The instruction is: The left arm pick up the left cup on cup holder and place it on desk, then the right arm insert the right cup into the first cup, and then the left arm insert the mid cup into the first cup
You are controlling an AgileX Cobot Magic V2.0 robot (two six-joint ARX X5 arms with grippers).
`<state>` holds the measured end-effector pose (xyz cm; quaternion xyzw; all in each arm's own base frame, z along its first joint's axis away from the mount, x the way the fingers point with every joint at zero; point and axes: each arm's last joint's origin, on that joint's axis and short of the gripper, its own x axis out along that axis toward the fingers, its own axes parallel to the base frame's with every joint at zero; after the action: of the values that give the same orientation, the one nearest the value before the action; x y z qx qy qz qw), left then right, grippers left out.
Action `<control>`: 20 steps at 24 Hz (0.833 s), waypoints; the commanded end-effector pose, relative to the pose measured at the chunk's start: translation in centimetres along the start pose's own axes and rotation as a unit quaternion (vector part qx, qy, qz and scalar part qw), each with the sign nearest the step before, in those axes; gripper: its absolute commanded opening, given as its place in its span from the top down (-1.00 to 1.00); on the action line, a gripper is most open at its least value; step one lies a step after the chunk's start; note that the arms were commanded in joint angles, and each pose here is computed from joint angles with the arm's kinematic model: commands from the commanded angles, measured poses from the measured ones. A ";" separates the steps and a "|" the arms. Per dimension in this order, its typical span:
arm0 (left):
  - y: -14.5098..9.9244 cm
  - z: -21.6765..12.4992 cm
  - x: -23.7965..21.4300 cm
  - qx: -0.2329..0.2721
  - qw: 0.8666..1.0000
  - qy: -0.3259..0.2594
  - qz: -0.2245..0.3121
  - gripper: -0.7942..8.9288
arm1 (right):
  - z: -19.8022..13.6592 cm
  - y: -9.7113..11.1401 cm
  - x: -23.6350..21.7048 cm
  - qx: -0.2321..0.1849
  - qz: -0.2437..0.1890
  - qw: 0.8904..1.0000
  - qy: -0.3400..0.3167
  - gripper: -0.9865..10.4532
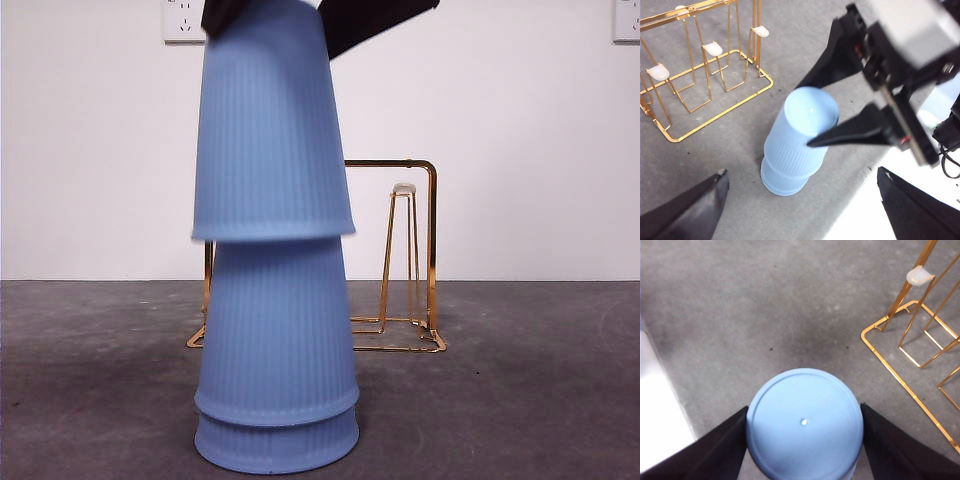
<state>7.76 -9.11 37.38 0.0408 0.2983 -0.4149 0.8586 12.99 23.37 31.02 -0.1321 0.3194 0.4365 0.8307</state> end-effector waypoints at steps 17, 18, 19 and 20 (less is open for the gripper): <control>-0.2 0.5 -0.4 0.003 1.000 -0.013 -0.003 -0.13 | -3.3 0.5 3.1 0.015 0.004 1.000 -0.025 0.44; -0.2 0.5 -0.4 0.003 1.000 -0.013 -0.003 -0.13 | -3.3 0.5 3.1 0.016 0.004 1.000 -0.025 0.43; -0.2 0.5 -0.4 0.003 1.000 -0.013 -0.003 -0.13 | -3.3 0.5 3.1 0.016 0.004 1.000 -0.025 0.38; -0.2 0.5 -0.4 0.003 1.000 -0.013 -0.003 -0.13 | -3.3 0.5 3.1 0.016 0.004 1.000 -0.025 0.26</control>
<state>7.76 -9.11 37.39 0.0409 0.2980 -0.4141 0.8591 12.69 23.61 26.41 -0.1158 0.3073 0.4326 0.8397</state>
